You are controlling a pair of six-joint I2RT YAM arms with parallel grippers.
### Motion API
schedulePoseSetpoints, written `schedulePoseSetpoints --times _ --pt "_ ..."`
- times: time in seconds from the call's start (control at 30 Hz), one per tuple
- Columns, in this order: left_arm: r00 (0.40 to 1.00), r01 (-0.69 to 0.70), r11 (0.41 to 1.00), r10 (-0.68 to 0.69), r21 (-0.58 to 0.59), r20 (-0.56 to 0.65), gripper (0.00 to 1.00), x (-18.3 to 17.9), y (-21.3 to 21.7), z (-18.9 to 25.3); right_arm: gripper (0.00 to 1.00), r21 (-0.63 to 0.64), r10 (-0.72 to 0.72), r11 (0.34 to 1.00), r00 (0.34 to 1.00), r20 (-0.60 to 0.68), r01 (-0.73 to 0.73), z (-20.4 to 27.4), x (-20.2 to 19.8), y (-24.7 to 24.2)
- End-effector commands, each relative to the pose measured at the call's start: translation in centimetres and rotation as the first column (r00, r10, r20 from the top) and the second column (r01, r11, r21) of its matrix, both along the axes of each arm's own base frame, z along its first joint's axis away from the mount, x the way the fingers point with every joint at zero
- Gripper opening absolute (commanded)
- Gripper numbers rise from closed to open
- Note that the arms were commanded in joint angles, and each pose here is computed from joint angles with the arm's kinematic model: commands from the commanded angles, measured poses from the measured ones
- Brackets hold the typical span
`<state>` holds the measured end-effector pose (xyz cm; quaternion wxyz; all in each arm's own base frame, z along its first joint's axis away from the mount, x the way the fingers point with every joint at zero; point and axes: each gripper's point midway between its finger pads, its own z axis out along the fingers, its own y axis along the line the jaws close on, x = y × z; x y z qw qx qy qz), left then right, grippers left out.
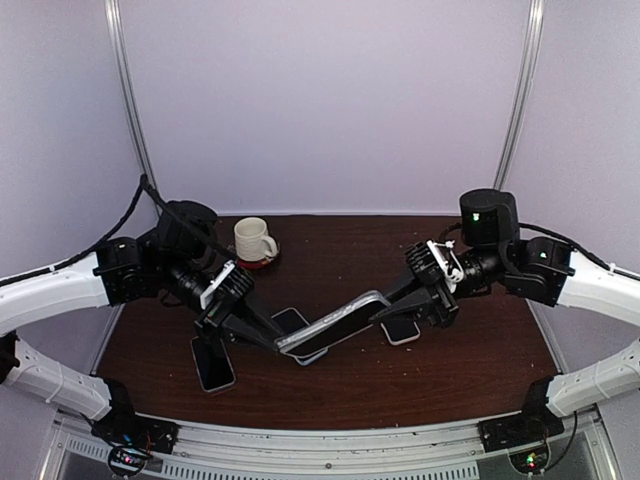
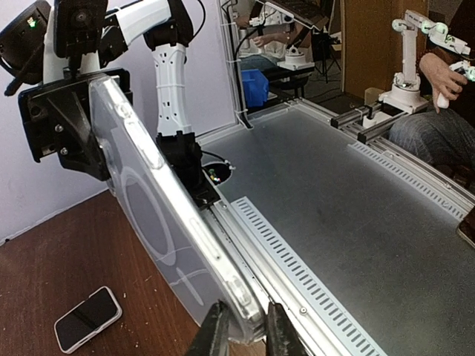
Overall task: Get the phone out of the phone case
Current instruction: Remove the top left corner of the phone from the phone case, then pass from the right arm to the left
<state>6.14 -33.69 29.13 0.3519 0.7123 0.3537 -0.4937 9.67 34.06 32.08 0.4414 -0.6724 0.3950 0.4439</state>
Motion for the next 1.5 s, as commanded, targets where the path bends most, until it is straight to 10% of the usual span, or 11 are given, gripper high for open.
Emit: schedulePoseSetpoints --times 0.0,1.2,1.47 --pt "0.994 0.107 0.992 -0.107 -0.066 0.009 0.02 -1.7 0.0 1.7 0.0 0.061 0.06 0.996 0.997 0.04 -0.063 2.3 -0.4 0.3" --pt "0.998 -0.04 0.994 0.035 -0.102 -0.052 0.0 5.8 -0.1 4.1 0.0 0.052 0.152 0.987 0.987 -0.057 -0.149 2.8 1.7 0.7" --pt "0.989 -0.143 0.979 0.145 -0.143 0.002 0.31 6.7 0.9 4.6 0.0 0.053 0.049 0.997 0.998 -0.025 -0.048 2.9 2.4 -0.3"
